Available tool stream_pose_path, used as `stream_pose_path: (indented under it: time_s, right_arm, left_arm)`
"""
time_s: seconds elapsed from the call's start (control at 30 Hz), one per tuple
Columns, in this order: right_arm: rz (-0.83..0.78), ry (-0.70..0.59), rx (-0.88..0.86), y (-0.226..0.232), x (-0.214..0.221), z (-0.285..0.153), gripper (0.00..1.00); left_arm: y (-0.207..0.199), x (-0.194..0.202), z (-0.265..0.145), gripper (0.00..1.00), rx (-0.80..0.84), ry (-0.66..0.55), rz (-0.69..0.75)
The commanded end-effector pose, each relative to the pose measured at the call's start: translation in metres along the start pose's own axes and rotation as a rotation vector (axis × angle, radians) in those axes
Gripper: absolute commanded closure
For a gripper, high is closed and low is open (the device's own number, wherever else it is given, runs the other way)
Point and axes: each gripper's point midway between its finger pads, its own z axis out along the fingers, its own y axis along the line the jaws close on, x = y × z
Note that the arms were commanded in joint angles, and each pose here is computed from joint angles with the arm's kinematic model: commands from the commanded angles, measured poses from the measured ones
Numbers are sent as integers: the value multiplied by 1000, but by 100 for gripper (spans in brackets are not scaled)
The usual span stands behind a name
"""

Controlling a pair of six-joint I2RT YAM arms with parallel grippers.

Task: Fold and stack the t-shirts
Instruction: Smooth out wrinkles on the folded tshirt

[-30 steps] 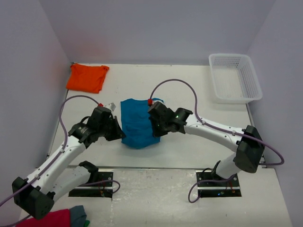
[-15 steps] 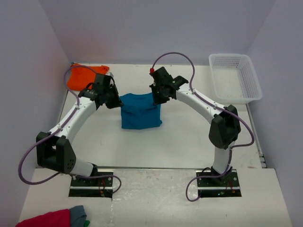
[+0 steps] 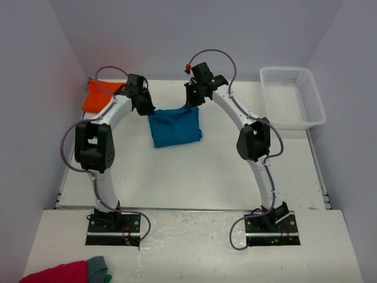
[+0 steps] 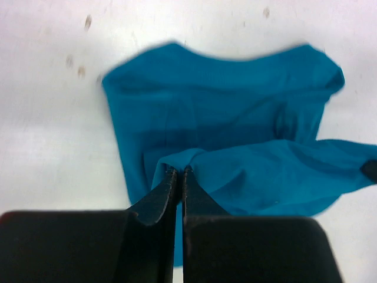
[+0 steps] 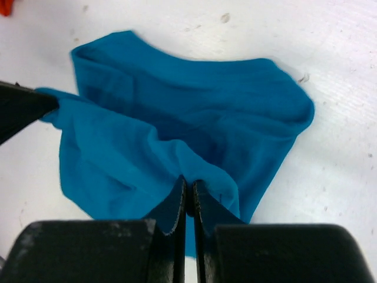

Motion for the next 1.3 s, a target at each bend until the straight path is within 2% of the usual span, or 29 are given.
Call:
stream_pose_path:
  time_s: [0.0, 0.07, 0.1, 0.17, 0.23, 0.27, 0.3, 0.4, 0.47, 0.5, 0.57, 0.63, 0.7, 0.73, 0.77, 0.83, 0.87, 0.9, 0.93, 0.97, 1.0, 1.03, 1.2, 1.27]
  right_arm:
    - [55, 38, -71, -33, 0, 24, 100]
    - [78, 38, -136, -37, -6, 27, 100]
    - [117, 40, -129, -53, -5, 35, 87]
    - [109, 13, -151, -63, -12, 38, 40]
    - [80, -17, -131, -69, -20, 36, 22]
    - [64, -39, -125, -70, -26, 33, 14]
    - [55, -55, -70, -82, -27, 35, 12]
    - [24, -111, -68, -78, -46, 11, 8]
    - [12, -131, -40, -75, -53, -11, 7]
    - [19, -113, -27, -76, -46, -13, 6]
    - [8, -144, -33, -63, -53, -41, 5]
    - [4, -118, -39, -56, -39, -45, 3]
    - [-21, -106, -26, -45, -30, -54, 2]
    - [-29, -90, -15, -44, -24, -54, 2]
    - [-38, -87, 7, -41, -22, -56, 2]
    - [-33, -62, 1, -38, -11, -54, 5]
    - [-31, -63, -42, -27, -9, -58, 11]
    - [-24, -47, -67, -24, -1, -52, 25]
    - [-20, -42, -90, -19, 1, -51, 93]
    - [8, -20, -115, -15, 8, -47, 100]
    - [12, -14, -144, -11, 10, -43, 100]
    - [15, 6, -170, -7, 14, -39, 100]
    - [62, 70, -242, 1, 24, -20, 100]
    - [79, 87, -263, 2, 29, -10, 100]
  left_arm:
    - [-9, -42, 45, 100, 58, -87, 89]
    - [-1, -62, 62, 100, 24, -141, 86]
    - [15, -59, 82, 100, 4, -115, 54]
    - [19, -68, 98, 99, 15, -164, 52]
    - [17, -79, 103, 89, 24, -195, 71]
    - [17, -85, 105, 89, 11, -217, 92]
    - [16, -90, 104, 89, 11, -236, 106]
    - [11, -113, 89, 84, 9, -292, 133]
    - [5, -122, 76, 73, 25, -327, 159]
    - [0, -126, 69, 66, 42, -336, 171]
    - [-6, -130, 58, 65, 46, -334, 165]
    - [-7, -125, 54, 60, 56, -322, 154]
    - [-10, -129, 34, 56, 37, -365, 123]
    - [-6, -116, 33, 53, 23, -350, 118]
    - [-15, -126, 11, 53, 50, -407, 110]
    - [-22, -108, 6, 52, 80, -380, 105]
    - [-33, -104, -6, 53, 103, -378, 113]
    - [-31, -93, -5, 58, 99, -354, 108]
    - [-32, -85, -7, 63, 96, -344, 84]
    - [-40, -78, -16, 72, 112, -344, 77]
    - [-39, -60, -11, 96, 130, -296, 71]
    - [-42, -51, -10, 100, 143, -276, 66]
    - [-56, 9, 3, 100, 199, -151, 110]
    - [-58, 17, 6, 100, 217, -145, 102]
